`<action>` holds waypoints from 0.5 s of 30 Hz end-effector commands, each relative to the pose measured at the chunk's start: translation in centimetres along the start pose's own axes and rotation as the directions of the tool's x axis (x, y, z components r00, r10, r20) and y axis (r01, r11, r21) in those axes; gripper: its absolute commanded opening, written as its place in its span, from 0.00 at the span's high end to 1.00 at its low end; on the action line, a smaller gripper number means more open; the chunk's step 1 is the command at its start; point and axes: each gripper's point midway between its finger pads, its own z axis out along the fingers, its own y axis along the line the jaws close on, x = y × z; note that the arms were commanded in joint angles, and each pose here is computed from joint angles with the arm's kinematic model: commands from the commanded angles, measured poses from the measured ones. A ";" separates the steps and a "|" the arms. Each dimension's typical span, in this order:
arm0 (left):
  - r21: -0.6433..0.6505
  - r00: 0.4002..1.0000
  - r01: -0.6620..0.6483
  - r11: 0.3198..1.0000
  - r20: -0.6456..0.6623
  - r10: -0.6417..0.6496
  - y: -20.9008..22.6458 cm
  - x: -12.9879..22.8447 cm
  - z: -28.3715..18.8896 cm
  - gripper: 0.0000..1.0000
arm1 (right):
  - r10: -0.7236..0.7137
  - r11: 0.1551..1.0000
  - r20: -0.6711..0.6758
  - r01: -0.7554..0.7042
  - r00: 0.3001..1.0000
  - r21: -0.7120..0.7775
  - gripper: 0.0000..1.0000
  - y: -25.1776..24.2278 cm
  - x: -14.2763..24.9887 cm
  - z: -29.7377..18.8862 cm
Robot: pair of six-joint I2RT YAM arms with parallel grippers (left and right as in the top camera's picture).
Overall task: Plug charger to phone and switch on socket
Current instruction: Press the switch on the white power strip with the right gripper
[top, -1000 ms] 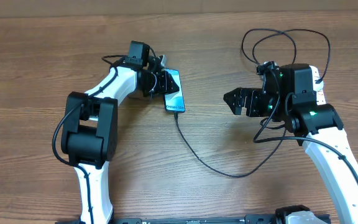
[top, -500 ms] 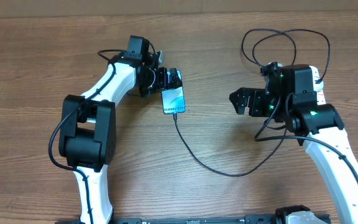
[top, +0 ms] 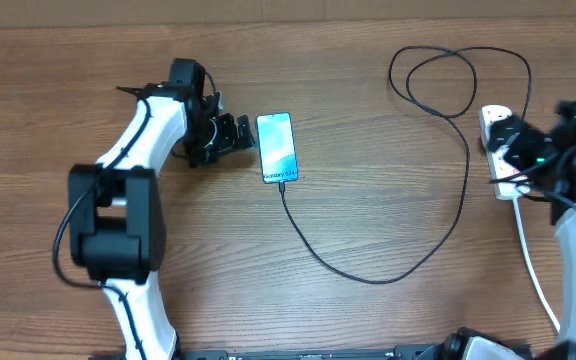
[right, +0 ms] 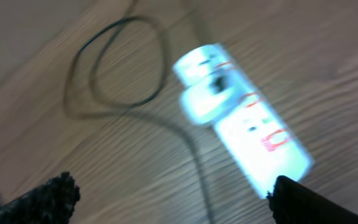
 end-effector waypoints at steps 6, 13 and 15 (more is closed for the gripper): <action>-0.023 0.953 -0.241 0.970 0.184 0.241 -6.2 2.7 -11.1 0.00 | 0.302 0.945 0.001 -0.300 0.953 0.133 0.96 -8.2 -0.6 6.4; -0.006 0.923 -0.314 0.949 0.232 0.307 -9.0 5.2 -14.3 0.01 | 0.330 0.938 -0.041 -0.323 0.943 0.127 0.96 -10.3 0.8 11.7; -0.003 0.920 -0.323 0.946 0.235 0.315 -9.3 5.3 -14.4 0.00 | 0.326 0.942 -0.053 -0.320 0.944 0.096 0.96 -9.9 1.0 12.6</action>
